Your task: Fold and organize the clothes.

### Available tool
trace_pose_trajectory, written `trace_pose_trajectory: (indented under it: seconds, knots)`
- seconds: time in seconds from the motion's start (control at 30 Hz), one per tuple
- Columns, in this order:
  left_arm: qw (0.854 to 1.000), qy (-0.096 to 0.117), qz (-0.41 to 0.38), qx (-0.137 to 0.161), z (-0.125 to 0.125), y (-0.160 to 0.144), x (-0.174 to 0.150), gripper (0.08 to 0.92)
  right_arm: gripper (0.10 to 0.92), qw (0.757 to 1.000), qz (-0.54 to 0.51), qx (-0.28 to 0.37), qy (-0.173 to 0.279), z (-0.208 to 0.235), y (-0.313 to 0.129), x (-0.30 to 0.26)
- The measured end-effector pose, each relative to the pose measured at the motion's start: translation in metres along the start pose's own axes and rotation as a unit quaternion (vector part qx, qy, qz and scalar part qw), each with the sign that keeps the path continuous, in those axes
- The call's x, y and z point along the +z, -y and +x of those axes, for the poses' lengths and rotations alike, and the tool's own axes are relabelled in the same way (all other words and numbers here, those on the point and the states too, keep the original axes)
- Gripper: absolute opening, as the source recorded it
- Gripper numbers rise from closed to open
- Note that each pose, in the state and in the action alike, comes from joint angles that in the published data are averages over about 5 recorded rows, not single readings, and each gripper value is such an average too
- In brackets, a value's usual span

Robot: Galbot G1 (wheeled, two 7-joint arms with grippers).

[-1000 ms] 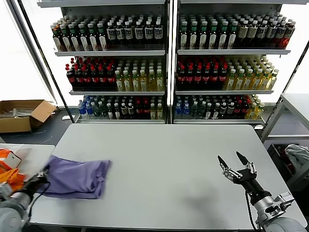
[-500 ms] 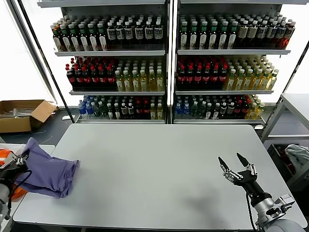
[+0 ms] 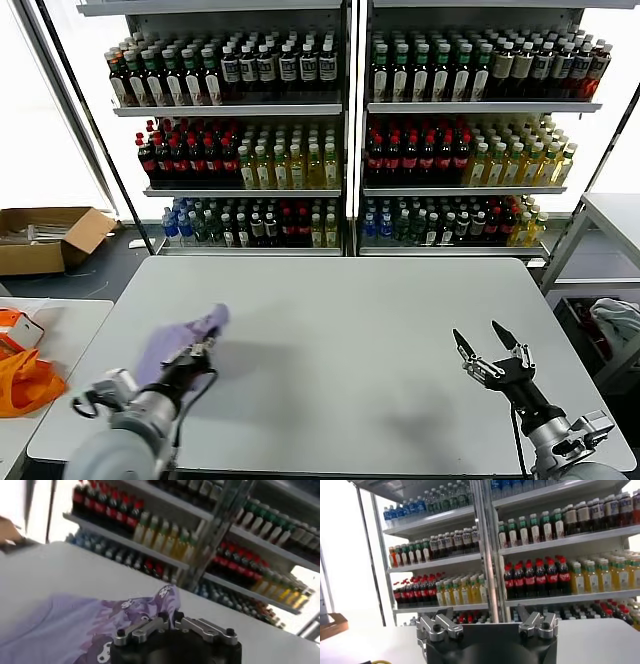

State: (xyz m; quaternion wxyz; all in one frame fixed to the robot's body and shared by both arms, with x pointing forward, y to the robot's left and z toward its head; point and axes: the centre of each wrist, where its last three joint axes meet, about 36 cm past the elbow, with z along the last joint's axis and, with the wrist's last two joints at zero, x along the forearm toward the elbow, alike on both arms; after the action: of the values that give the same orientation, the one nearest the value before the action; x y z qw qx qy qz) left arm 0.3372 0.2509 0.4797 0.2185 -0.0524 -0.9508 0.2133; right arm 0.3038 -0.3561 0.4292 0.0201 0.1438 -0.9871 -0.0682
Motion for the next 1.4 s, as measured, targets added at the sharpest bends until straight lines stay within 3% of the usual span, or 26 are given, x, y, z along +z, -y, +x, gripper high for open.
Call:
trace_pose_trajectory:
  seconds: [0.13, 0.3, 0.57, 0.83, 1.1, 1.4]
  knots:
    - [0.999, -0.034, 0.038, 0.02, -0.029, 0.02, 0.025, 0.11, 0.823, 1.0, 0.002, -0.002, -0.006, 0.003, -0.006, 0.0]
    - [0.995, -0.056, 0.069, 0.035, -0.057, 0.037, 0.041, 0.124, 0.823, 1.0, 0.003, -0.006, -0.013, 0.004, -0.014, 0.001]
    - [0.99, -0.065, 0.096, 0.076, -0.07, 0.051, 0.047, 0.331, 0.823, 0.999, -0.006, -0.021, -0.041, -0.006, -0.034, 0.005]
    - [0.988, -0.031, 0.091, 0.119, -0.051, 0.037, 0.026, 0.556, 0.823, 0.993, -0.042, -0.059, -0.098, -0.037, -0.073, 0.016]
    - [0.989, 0.01, 0.078, 0.122, -0.023, 0.014, 0.003, 0.781, 0.823, 0.976, -0.09, -0.105, -0.165, -0.079, -0.134, 0.04]
    - [0.99, 0.031, 0.071, 0.121, -0.006, 0.009, -0.004, 0.822, 0.811, 0.956, -0.108, -0.14, -0.234, -0.106, -0.19, 0.069]
